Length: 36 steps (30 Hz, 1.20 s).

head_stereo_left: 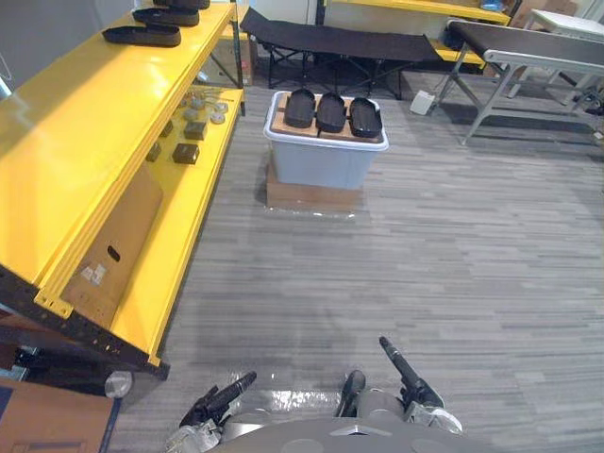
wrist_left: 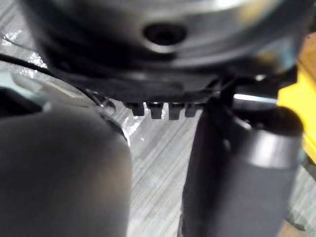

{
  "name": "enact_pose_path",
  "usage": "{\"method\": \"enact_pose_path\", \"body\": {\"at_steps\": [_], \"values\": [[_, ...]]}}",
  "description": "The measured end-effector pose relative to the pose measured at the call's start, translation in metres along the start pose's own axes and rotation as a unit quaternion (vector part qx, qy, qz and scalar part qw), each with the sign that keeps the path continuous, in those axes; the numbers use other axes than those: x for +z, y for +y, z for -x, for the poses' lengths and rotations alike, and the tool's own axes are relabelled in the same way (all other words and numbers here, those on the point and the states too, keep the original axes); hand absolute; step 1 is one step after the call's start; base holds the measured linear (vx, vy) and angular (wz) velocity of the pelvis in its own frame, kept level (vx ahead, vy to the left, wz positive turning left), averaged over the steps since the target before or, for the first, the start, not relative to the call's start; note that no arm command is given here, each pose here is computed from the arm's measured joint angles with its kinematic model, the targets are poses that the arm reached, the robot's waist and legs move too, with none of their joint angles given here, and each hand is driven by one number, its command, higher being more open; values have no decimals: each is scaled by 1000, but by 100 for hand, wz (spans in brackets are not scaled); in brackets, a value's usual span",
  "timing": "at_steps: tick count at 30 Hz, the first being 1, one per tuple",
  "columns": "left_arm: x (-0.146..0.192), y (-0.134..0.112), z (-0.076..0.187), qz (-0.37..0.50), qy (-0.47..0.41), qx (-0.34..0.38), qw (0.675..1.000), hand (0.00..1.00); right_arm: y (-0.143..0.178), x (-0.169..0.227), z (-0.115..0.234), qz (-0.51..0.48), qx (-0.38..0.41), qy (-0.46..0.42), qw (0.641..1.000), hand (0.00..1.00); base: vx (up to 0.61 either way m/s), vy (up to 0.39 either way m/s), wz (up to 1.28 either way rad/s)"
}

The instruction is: Walk over and take three plastic housings, then place them on the shelf

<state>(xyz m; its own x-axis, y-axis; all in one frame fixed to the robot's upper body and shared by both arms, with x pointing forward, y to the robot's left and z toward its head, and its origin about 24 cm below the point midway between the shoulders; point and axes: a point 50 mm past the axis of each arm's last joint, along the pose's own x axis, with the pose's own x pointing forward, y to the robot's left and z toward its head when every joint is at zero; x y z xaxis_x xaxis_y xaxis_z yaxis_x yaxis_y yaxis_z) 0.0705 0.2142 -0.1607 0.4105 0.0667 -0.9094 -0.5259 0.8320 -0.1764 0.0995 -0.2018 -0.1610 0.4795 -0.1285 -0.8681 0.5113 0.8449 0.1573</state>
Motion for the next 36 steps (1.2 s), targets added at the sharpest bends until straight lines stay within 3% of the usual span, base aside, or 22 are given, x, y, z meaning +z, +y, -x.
{"method": "enact_pose_path", "body": {"at_steps": [3,6,9,16,19,23,31,36], "values": [[-15,3,1,12,24,20,999,100,-7,2,0,9,-3,8,1000,100,407,-253,-7],[3,-2,-2,51,-22,21,998,100,-9,9,-2,25,-7,8,1000,100,503,-285,8],[-11,-11,-3,81,-4,13,997,100,-17,11,-2,52,-19,17,998,100,481,-134,-12],[-18,-9,0,126,-12,24,992,100,11,18,-8,82,16,7,997,100,441,106,-44],[3,-1,-1,109,-44,28,993,100,24,19,-9,93,36,2,995,100,447,167,7],[0,9,0,79,-33,49,995,100,22,19,-8,93,28,-14,995,100,456,190,-1],[18,-8,-5,34,-47,19,998,100,24,29,-9,117,26,-43,992,100,341,-12,17],[15,-7,-5,87,-41,17,995,100,19,27,-8,132,25,-44,990,100,376,-371,38]]}}
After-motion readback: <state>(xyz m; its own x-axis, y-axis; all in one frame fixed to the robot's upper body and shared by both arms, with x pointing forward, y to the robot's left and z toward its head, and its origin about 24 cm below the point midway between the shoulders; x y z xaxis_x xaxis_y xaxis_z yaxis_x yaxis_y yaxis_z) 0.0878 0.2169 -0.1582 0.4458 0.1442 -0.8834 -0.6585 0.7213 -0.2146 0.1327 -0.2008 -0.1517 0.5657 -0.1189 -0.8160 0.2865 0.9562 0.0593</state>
